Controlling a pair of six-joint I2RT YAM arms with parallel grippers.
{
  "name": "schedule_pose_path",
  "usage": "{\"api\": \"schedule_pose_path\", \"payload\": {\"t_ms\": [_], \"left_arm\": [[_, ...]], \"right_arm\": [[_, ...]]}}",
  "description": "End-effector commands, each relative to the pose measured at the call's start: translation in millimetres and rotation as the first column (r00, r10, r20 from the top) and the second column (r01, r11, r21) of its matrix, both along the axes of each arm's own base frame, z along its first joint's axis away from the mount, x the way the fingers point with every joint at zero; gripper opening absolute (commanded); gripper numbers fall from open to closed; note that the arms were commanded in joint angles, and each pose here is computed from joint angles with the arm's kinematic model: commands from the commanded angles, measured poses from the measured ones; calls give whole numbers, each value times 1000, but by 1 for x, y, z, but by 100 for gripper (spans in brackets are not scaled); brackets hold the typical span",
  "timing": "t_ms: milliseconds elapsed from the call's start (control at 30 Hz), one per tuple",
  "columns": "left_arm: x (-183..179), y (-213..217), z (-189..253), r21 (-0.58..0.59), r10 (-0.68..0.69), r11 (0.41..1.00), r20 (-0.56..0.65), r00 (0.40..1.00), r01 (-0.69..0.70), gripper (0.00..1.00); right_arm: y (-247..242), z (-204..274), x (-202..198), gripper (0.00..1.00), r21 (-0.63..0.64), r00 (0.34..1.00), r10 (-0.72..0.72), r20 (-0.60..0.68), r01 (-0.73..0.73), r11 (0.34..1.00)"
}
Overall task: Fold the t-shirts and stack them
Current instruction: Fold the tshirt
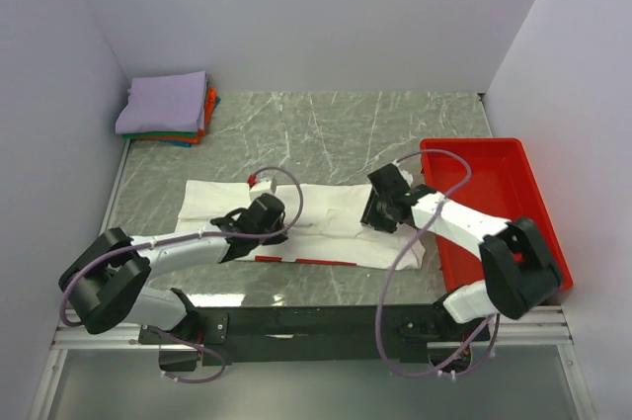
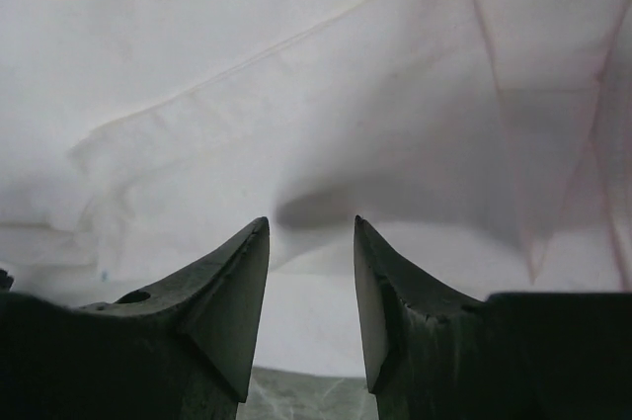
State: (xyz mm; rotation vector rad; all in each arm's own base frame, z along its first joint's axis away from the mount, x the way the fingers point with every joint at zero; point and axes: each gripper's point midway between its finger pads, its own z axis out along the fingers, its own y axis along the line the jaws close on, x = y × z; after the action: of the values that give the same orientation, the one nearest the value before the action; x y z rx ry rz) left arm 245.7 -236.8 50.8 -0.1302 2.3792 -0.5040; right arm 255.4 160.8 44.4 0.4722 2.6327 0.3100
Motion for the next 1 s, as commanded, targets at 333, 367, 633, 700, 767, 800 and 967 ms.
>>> {"api": "schedule_pose_path", "payload": {"t_ms": [333,367,633,700,767,800,967], "left_arm": [[-22,51,-41,119,206,974,-85,975,-195,14],[-23,52,-41,117,217,972,-93,972,-206,14],[-29,23,-28,-81,288,948,-186,939,-307,16],[-31,5,-24,-148,262,944,-210,942,-296,16],[-30,-8,-25,-163,240,946,-233,942,-281,16],[-27,-17,-23,-179,224,947,-234,946,-268,16],[-16,-61,-20,-220,148,952,-273,950,-211,16]], "right_arm": [[17,-22,49,47,-80,1000,-12,-22,10,997],[18,-32,51,47,-101,999,-5,-49,0,995],[52,-34,108,46,-146,990,93,-110,-109,983],[67,-19,133,45,-134,988,131,-78,-140,981],[71,-33,138,45,-157,979,153,-133,-173,972],[81,-18,157,45,-148,981,175,-90,-187,971],[95,-34,177,45,-160,960,242,-138,-263,951]]}}
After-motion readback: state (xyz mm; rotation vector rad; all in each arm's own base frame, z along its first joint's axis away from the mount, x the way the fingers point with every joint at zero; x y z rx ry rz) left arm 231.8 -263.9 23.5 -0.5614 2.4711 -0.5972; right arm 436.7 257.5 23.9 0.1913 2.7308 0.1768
